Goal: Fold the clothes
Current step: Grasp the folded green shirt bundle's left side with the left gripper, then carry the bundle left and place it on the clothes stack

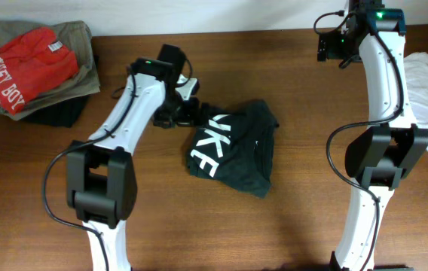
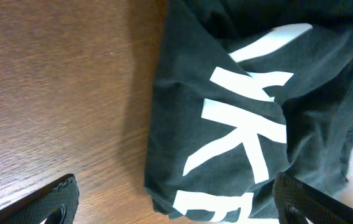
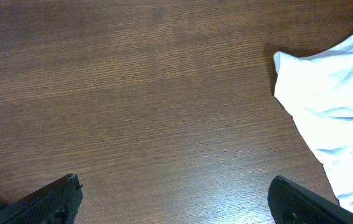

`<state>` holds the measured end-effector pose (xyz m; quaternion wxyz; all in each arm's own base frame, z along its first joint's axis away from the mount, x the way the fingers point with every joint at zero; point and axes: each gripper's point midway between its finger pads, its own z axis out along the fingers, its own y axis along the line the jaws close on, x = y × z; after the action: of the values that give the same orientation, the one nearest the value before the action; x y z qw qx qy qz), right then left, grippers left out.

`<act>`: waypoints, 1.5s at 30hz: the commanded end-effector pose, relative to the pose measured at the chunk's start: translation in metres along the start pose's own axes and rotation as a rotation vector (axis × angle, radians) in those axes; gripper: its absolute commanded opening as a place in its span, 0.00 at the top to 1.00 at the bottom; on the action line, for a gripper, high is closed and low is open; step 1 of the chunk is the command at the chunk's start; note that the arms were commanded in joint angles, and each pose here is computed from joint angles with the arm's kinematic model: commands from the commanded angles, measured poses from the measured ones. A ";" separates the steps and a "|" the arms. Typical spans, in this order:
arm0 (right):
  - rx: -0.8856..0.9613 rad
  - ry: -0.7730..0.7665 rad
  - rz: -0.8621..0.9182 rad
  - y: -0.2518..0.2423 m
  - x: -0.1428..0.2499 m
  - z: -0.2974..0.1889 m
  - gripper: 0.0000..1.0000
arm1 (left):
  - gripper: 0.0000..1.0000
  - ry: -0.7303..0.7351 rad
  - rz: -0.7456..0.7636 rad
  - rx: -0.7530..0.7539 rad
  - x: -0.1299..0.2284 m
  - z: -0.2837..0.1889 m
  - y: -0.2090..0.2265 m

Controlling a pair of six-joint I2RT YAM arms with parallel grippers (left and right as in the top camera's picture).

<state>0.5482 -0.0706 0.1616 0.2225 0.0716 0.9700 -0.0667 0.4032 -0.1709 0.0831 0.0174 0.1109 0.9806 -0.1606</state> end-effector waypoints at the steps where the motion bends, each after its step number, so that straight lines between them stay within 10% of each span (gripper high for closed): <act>1: 0.006 -0.042 0.006 -0.001 -0.009 -0.017 0.01 | 0.01 0.004 -0.005 0.149 -0.002 0.001 0.020; 20: 0.006 -0.042 0.006 -0.001 -0.009 -0.017 0.01 | 0.03 0.268 0.002 0.401 0.038 0.110 -0.036; 24: 0.006 -0.042 0.006 -0.001 -0.009 -0.017 0.01 | 0.26 0.282 0.003 0.399 0.041 0.117 -0.037; 27: 0.006 -0.042 0.006 -0.001 -0.009 -0.017 0.02 | 0.87 0.281 -0.029 0.347 0.040 0.120 -0.029; 29: 0.006 -0.042 0.006 -0.001 -0.009 -0.017 0.01 | 0.99 0.287 -0.094 0.254 0.039 0.122 -0.013; 45: 0.006 -0.042 0.006 -0.001 -0.009 -0.017 0.01 | 0.99 -0.135 -0.136 -0.435 -0.078 -0.034 0.180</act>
<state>0.5481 -0.0708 0.1614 0.2222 0.0722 0.9700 -0.0668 0.4943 -0.0619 0.0470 0.0503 0.0354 0.9969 -0.0491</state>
